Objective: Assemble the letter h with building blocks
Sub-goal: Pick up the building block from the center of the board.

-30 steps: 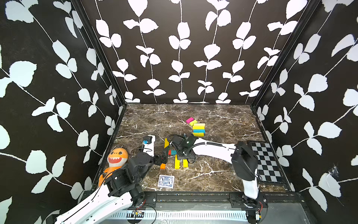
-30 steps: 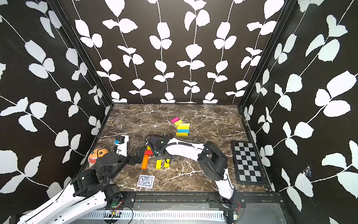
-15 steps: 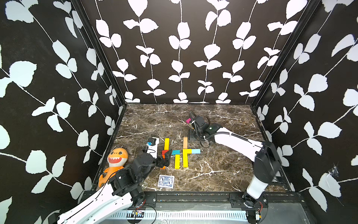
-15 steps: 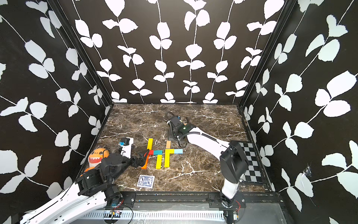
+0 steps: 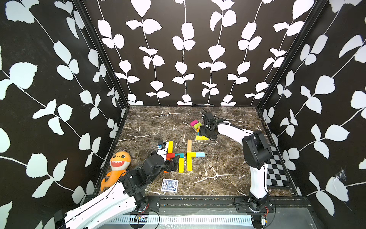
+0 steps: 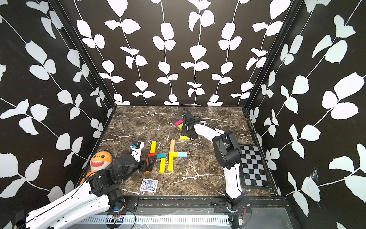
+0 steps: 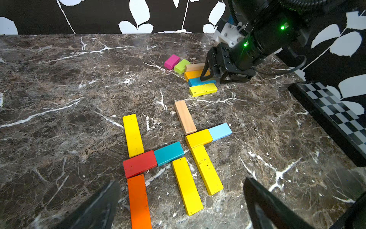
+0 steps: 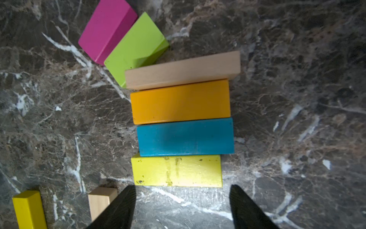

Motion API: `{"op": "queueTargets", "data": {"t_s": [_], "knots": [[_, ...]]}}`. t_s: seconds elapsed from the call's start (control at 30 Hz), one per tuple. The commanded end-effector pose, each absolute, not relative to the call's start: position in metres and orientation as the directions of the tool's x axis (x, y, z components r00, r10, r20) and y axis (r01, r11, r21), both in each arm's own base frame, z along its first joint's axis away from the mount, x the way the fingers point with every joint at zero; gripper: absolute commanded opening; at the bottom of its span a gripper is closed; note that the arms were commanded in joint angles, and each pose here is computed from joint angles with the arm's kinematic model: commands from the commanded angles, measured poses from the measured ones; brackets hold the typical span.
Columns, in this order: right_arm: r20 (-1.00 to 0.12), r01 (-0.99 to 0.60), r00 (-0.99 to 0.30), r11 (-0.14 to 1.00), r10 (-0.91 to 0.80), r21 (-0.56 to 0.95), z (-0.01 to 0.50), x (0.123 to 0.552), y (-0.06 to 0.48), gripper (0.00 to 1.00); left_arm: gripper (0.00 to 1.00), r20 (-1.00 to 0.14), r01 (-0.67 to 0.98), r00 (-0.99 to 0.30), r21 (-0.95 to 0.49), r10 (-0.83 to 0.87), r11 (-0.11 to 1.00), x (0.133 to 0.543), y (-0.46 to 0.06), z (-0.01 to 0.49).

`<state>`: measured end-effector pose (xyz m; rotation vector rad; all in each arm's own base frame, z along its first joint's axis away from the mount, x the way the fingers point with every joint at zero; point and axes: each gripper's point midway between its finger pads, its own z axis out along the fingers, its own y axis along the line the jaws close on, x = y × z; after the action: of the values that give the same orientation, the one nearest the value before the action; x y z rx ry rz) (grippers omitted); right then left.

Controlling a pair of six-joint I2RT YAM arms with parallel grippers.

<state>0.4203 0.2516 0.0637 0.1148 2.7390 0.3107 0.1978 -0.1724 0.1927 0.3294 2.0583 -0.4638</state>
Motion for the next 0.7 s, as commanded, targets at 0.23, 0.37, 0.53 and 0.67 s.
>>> {"op": "queueTargets", "data": {"t_s": [0.23,0.37,0.53,0.67], "knots": [[-0.390,-0.003,-0.916,0.968,0.098,0.250,0.055,0.420,0.255,0.83,0.99,-0.867,0.447,-0.494,-0.189,0.066,0.875,0.202,-0.188,0.191],[-0.367,0.012,-0.922,0.954,0.127,0.299,0.047,0.429,0.253,0.85,0.99,-0.865,0.450,-0.496,-0.184,0.073,0.874,0.201,-0.188,0.190],[-0.344,-0.005,-0.931,0.941,0.119,0.339,0.040,0.442,0.255,0.86,0.99,-0.865,0.455,-0.495,-0.177,0.083,0.873,0.201,-0.188,0.190],[-0.315,0.002,-0.942,0.938,0.117,0.346,0.030,0.447,0.256,0.86,0.99,-0.864,0.452,-0.495,-0.168,0.090,0.876,0.203,-0.189,0.191]]}}
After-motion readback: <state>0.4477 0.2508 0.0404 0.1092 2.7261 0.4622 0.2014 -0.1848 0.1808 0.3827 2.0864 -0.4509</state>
